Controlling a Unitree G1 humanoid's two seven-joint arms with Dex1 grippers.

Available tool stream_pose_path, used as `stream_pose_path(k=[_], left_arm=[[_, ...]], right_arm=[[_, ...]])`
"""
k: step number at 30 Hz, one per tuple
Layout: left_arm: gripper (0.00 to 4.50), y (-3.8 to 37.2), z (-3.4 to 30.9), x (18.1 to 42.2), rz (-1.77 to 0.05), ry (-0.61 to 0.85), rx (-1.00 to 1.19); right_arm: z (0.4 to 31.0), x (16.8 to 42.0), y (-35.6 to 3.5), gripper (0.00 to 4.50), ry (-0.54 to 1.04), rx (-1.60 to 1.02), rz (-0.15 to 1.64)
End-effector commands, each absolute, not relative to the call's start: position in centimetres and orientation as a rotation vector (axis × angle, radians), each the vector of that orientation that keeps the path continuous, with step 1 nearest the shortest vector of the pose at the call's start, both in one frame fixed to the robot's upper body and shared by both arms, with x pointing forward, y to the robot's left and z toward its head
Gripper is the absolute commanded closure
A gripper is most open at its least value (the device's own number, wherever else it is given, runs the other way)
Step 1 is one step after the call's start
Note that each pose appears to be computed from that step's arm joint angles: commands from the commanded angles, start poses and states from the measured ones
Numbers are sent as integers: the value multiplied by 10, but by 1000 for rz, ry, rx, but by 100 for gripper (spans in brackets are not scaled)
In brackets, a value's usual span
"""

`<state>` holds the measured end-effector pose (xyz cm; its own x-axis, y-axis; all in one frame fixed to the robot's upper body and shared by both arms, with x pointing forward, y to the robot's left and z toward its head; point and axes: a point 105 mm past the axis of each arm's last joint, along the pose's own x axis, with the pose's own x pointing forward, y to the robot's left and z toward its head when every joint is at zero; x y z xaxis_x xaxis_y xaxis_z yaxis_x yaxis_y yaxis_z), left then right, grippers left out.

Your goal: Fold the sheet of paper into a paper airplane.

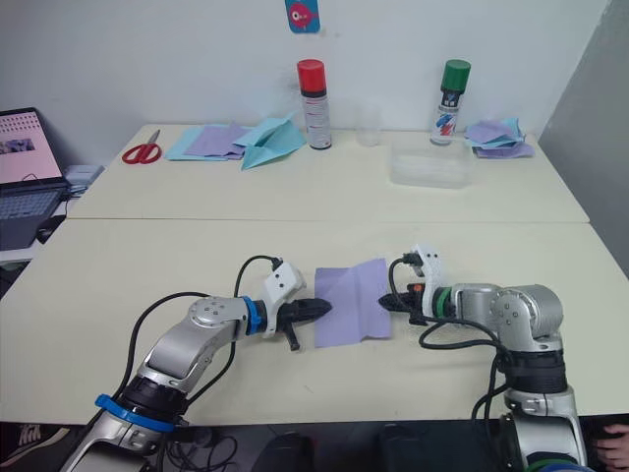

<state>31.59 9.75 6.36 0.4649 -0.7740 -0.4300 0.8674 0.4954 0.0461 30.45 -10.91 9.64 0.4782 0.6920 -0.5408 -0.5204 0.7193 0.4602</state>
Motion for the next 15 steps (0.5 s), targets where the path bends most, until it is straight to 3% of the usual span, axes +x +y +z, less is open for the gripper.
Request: stream_pose_path(k=[1,15], left_arm=[[450,115,49,319,-958,450,318],[450,114,38,314,-976,479,347]], right_arm=[[104,303,-108,445,729,220,781],[94,293,-103,445,735,208,779]])
